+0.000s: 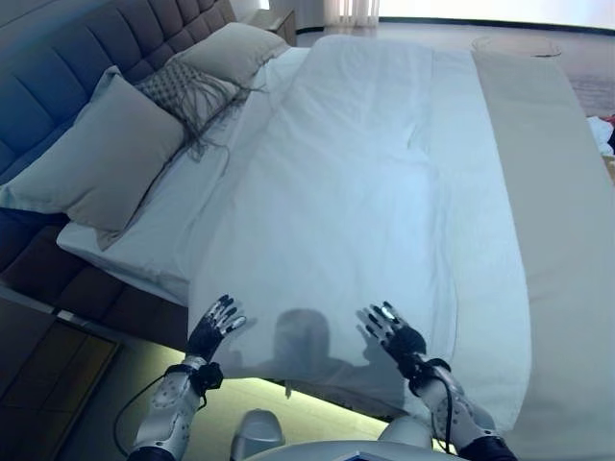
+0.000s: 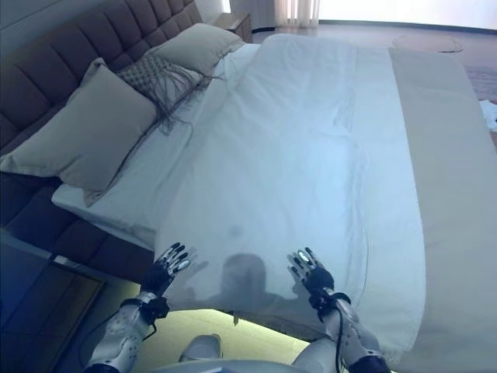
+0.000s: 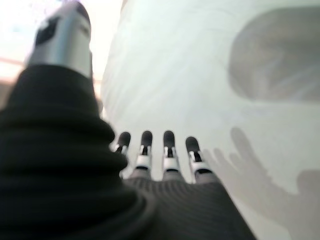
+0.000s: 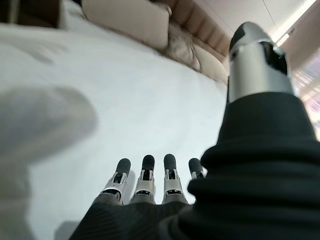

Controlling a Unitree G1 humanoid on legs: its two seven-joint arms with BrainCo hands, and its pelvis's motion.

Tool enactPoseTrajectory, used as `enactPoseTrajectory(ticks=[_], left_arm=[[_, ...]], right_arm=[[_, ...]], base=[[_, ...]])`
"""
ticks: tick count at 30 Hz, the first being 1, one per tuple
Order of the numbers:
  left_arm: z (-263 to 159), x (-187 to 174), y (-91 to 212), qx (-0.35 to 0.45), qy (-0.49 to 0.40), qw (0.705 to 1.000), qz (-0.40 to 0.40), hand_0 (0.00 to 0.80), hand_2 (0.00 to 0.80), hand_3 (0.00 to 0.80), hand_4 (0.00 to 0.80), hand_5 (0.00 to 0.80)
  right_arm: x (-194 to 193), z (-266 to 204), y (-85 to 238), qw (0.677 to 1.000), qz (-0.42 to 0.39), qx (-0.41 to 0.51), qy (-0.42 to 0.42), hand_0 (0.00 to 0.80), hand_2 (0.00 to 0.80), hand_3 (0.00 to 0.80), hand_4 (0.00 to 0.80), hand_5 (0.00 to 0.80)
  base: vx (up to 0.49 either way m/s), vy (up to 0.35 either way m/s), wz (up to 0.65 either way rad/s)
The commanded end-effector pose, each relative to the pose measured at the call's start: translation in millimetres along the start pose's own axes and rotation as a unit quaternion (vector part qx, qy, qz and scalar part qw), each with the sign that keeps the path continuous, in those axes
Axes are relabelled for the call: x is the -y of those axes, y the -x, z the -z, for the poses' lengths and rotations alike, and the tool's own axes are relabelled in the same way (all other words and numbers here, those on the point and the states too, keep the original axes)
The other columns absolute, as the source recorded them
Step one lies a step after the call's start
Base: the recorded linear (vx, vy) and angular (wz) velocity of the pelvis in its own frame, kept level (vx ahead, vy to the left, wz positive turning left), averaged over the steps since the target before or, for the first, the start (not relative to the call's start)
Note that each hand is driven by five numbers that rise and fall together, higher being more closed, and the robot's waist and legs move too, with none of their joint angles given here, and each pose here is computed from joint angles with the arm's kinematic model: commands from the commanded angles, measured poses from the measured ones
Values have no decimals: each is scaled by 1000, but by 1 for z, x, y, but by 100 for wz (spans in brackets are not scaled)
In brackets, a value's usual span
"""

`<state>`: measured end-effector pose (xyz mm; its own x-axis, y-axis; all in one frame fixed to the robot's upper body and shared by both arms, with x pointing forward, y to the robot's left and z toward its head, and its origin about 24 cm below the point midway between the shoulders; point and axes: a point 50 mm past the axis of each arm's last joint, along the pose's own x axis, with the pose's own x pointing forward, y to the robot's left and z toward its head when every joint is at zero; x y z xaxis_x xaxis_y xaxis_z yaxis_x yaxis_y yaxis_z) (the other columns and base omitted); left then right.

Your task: Make the bed neatly

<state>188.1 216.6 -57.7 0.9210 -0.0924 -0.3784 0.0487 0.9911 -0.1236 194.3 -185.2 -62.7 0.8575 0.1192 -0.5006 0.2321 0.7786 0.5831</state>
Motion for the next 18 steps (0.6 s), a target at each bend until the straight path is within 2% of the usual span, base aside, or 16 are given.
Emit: enactPoseTrajectory(ticks=[1,6,9,12,18], left_arm=[[-40,-5,-5,70,-97,993,5,0,0,0,0,0],[-41,0,-9,73,-103,992,1,0,0,0,0,0],[-41,5,-15,74,-114,991,-7,0,0,0,0,0],[-46,9,-24,77,-134,988,-19,0,0,0,0,0],[-58,21,-38,91,-187,978,-27,0,0,0,0,0]], right_arm=[[-24,-18,-5,995,-47,59,-60,0,0,0,0,0],[-22,-3,0,995,-57,40,-78,0,0,0,0,0],[-24,0,3,993,-63,44,-85,0,0,0,0,0],[-26,4,3,992,-62,43,-99,0,0,0,0,0],[-21,6,-2,994,-45,34,-92,0,0,0,0,0]], base=[[19,311,0],[-75,323,-7],[-24,187,16],[22,-94,-6],[63,-236,-11]])
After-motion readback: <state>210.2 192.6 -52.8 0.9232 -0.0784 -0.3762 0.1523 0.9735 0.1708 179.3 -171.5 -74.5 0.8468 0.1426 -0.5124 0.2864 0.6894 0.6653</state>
